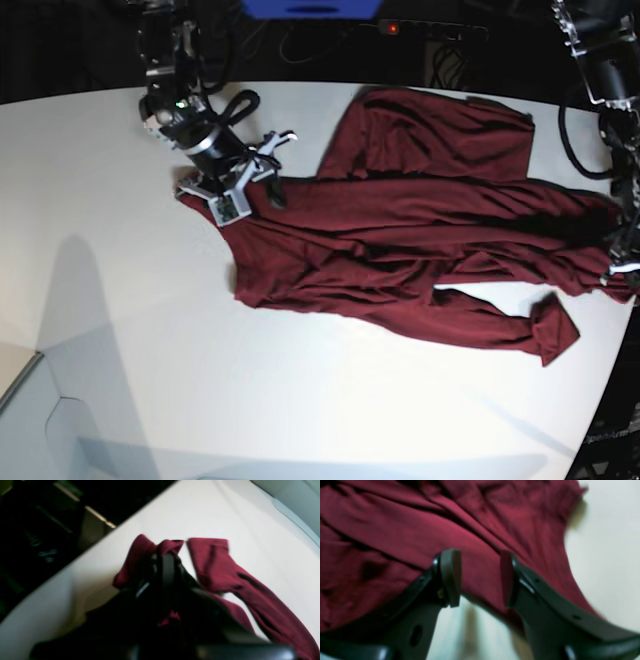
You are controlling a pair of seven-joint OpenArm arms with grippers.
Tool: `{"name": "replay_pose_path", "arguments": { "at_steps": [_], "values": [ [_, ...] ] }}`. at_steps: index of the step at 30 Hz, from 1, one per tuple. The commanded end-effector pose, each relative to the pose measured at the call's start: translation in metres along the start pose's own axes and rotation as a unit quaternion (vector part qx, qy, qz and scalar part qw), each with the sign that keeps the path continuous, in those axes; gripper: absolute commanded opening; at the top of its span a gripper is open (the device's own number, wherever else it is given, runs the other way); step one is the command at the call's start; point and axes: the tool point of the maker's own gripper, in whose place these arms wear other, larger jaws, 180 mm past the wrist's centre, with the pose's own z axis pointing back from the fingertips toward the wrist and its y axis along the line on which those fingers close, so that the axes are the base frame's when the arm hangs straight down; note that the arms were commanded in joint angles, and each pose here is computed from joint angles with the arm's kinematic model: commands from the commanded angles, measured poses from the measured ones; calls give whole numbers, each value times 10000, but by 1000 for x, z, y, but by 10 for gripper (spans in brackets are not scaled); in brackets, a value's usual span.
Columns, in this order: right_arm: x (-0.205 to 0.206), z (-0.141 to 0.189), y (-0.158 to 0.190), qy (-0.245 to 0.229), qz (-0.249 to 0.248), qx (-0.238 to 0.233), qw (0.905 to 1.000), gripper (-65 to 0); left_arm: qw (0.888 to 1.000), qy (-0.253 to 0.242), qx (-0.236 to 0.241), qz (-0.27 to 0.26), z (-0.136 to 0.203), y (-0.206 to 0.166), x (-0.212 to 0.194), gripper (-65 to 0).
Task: Layout the t-shirt on the table in an organized manner, then fold the t-shirt properly
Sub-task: 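Grasp the shirt edge with the right gripper and pull it outward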
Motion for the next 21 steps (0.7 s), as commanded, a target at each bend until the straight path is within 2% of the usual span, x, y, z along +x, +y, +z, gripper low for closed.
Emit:
{"name": "replay_pose_path", "arguments": {
  "at_steps": [1, 9, 15, 18, 21],
  "values": [
    [8, -3, 0, -147, -29, 40, 9999, -392, 9996, -281, -15, -44, 1, 3, 22, -649],
    [-20, -9, 2, 199, -167, 100, 9996, -392, 9998, -80, 86, -151, 8, 16, 3, -648],
    [-40, 4, -2, 426, -103, 68, 9990, -393, 9997, 39, 196, -111, 6, 24, -5, -646],
    [-28, 18, -8, 270, 99, -13, 9996, -393, 9997, 70, 228, -106, 5, 27, -7, -646],
    [5, 32, -12, -117, 424, -102, 9990, -393, 9997, 54, 203, -96, 5, 25, -6, -648]
  ]
}}
